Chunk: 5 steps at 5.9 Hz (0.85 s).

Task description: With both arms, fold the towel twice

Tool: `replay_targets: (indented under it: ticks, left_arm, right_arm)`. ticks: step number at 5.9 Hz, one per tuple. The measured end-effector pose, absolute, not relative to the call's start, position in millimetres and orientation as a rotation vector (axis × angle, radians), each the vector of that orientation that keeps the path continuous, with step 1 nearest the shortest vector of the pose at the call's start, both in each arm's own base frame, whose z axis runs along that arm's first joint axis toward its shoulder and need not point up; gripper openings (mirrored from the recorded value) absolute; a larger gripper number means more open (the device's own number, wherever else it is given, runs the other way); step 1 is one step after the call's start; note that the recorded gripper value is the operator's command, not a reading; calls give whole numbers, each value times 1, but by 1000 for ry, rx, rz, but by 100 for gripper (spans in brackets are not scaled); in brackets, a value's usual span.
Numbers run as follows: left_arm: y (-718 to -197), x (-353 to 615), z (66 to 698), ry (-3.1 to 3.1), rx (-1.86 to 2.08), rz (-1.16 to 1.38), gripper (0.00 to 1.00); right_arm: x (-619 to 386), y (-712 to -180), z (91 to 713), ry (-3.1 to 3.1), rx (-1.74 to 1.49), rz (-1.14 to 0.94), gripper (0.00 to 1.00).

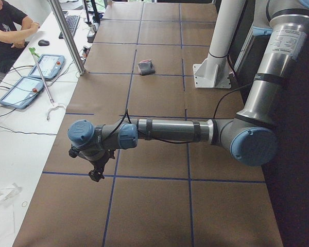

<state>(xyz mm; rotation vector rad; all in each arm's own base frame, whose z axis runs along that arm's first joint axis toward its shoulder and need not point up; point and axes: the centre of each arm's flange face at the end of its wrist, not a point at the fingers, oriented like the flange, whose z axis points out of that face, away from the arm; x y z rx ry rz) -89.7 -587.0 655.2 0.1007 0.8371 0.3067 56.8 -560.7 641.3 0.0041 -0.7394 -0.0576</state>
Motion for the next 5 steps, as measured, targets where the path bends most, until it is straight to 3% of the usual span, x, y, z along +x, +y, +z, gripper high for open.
replay_targets:
  ticks: [5]
  left_arm:
    - [-518,-88,730,852,20,251,100]
  right_arm:
    - [58,-483,674,-739,19,-82,100]
